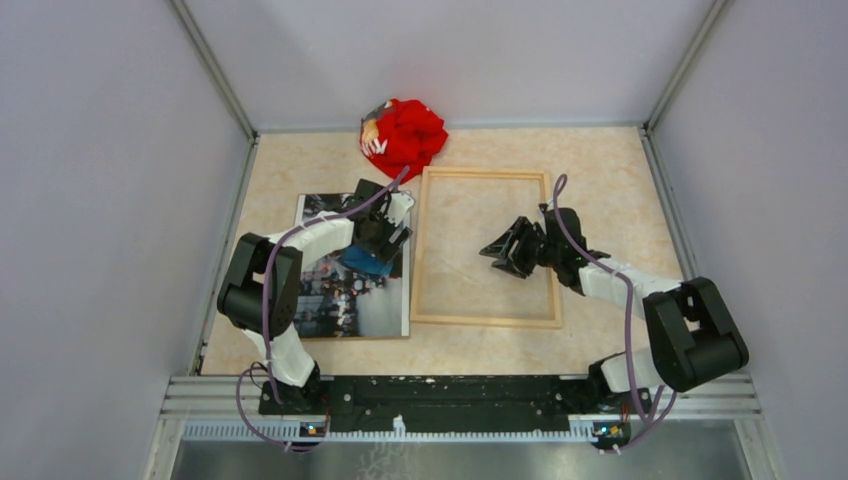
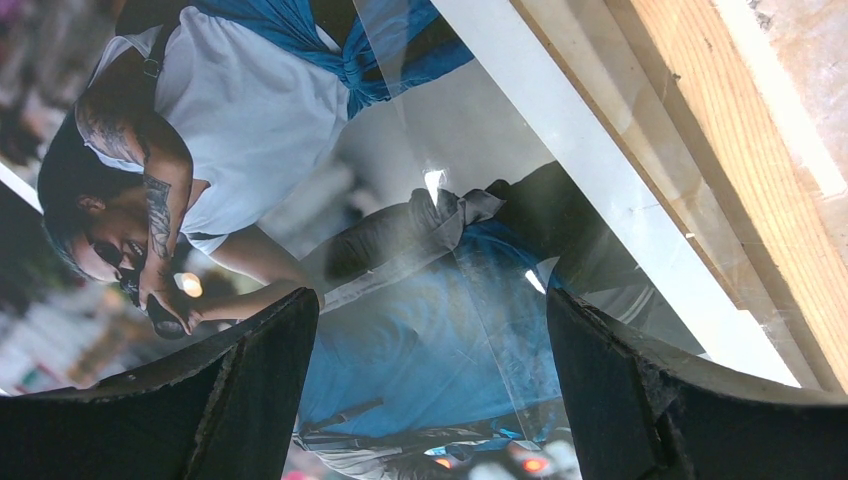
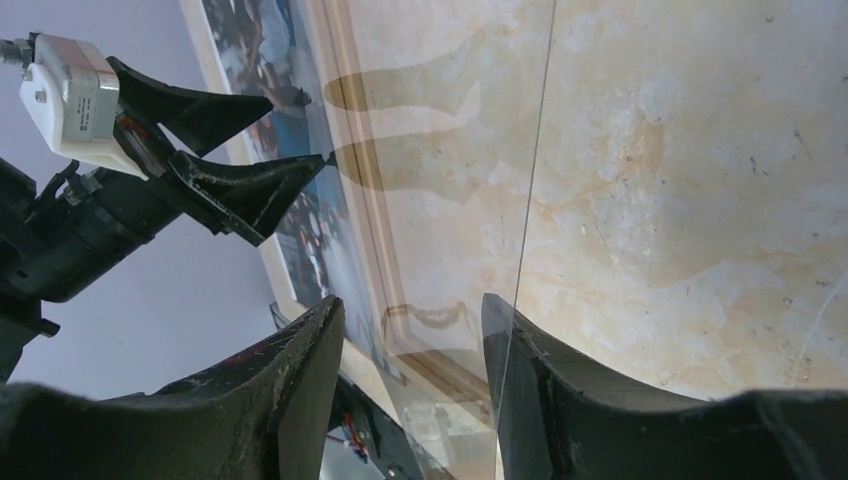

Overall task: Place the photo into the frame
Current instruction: Place the photo frame item in the photo frame.

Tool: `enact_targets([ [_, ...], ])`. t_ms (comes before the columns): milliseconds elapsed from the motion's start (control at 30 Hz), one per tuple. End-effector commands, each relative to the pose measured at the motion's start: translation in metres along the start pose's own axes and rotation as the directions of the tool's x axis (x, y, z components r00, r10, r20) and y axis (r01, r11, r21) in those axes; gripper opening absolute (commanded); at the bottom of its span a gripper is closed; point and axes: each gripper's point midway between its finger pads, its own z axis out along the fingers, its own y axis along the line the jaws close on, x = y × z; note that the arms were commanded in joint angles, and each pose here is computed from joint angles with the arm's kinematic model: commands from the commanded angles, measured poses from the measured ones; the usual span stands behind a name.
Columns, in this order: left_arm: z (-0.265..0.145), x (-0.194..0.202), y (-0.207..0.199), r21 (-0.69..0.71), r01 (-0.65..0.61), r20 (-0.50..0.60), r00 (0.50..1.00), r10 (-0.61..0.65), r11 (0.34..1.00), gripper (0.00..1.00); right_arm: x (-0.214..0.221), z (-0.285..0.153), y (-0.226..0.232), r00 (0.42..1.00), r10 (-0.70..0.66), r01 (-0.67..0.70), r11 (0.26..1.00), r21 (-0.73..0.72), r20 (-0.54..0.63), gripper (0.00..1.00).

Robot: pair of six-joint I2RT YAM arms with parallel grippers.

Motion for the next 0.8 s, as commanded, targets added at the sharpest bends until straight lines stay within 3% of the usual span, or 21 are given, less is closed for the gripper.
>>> enact_targets([
  [0,-0.009,-0.006,-0.003,0.011,-0.002,0.015,1.0,0.001,1.0,0.91,-0.005,0.006,0.008,0.999,-0.037,0.037,0.999,-0.018,0.004,0.52],
  [33,-0.01,-0.005,-0.003,0.011,0.001,0.013,1.0,-0.001,1.0,0.91,-0.005,0.007,0.009,0.999,-0.044,0.044,0.999,-0.025,0.0,0.44],
  [100,-0.011,-0.005,-0.005,0.016,0.001,0.013,1.0,-0.001,1.0,0.91,-0.012,0.009,0.01,0.998,-0.066,0.066,0.998,-0.019,0.011,0.11],
  [133,-0.012,-0.005,-0.005,0.021,0.004,0.01,1.0,-0.005,1.0,0.92,-0.019,0.008,0.011,0.997,-0.081,0.081,0.997,-0.008,0.015,0.0],
  [267,-0.022,-0.018,-0.007,0.046,0.016,0.019,1.0,-0.017,0.999,0.94,-0.046,0.003,0.011,0.985,-0.169,0.17,0.984,0.051,-0.017,0.0],
  [500,-0.038,-0.037,0.001,0.04,0.018,0.04,0.999,-0.019,0.999,0.98,-0.086,-0.013,0.027,0.951,-0.298,0.3,0.954,0.018,-0.076,0.0],
  [767,-0.036,-0.038,0.011,0.011,0.016,0.024,1.0,-0.016,1.0,0.98,-0.103,-0.008,0.009,0.927,-0.339,0.357,0.928,0.105,-0.162,0.0],
])
